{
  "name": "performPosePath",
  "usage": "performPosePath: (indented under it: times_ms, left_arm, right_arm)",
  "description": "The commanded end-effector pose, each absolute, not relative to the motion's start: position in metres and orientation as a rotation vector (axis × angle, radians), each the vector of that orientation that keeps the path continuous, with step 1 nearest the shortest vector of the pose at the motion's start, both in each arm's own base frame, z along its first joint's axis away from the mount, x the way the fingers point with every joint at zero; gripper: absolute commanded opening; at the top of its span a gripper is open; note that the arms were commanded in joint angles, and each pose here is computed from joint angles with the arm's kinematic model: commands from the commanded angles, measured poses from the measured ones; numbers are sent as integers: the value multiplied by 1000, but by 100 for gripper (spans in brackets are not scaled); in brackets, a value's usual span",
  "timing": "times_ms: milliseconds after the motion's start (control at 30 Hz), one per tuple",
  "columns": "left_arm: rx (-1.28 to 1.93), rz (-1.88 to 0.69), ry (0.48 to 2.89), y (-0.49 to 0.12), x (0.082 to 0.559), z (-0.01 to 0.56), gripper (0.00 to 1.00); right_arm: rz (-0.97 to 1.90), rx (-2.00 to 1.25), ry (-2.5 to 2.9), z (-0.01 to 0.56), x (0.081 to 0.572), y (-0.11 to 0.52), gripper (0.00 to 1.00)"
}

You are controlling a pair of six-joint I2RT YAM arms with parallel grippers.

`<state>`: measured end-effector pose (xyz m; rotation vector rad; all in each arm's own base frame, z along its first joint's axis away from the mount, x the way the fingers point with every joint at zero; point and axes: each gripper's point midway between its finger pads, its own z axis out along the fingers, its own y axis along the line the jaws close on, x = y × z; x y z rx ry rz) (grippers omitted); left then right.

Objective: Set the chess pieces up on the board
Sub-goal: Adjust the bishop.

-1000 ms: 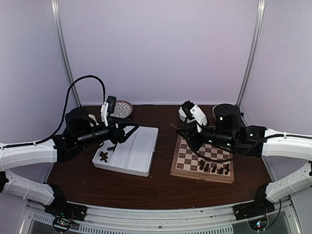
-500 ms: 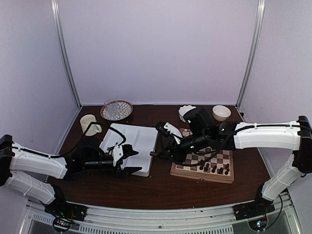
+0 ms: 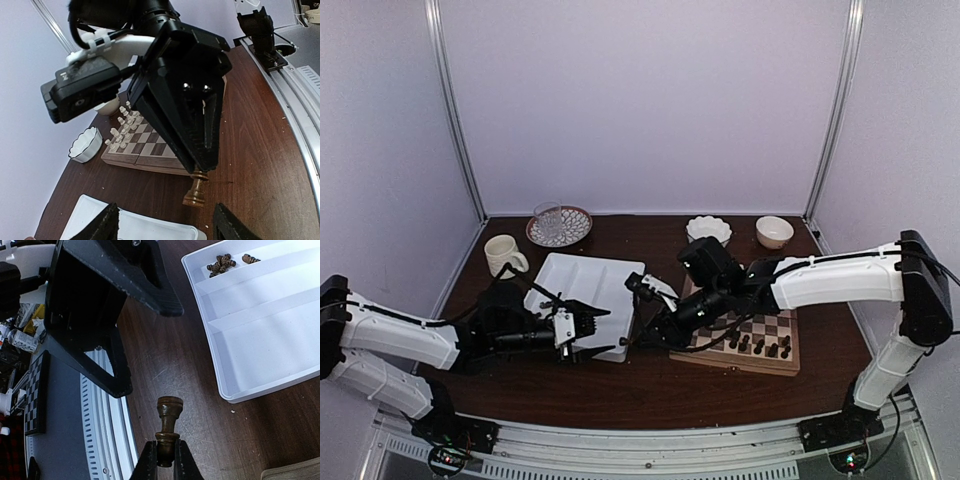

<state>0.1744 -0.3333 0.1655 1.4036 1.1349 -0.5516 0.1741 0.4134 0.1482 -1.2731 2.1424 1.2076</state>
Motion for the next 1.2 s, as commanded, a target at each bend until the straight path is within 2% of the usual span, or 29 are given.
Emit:
performPosePath:
  times_ms: [0, 433, 600, 967, 1100, 1167]
  left_arm:
    - [1430, -536, 1072, -339, 170, 166, 63]
    - [1499, -545, 1068, -350, 162, 158, 58]
    - [1504, -553, 1063, -352, 160, 159, 51]
    - [1496, -550, 1062, -351, 159, 163, 22]
    - [1481, -543, 1074, -351, 162, 165, 4]
    - [1457, -525, 1092, -349, 166, 167, 1]
  right_arm:
    - [1316, -1249, 2070, 169, 176, 428, 0]
    - [1365, -1226, 2049, 174, 174, 432, 0]
    - [1374, -1216, 2049, 174, 175, 433, 0]
    - [1400, -1200, 2049, 175, 174, 434, 0]
    - [1407, -1170, 2014, 182, 177, 436, 4]
    - [1398, -1143, 2005, 184, 180, 435, 12]
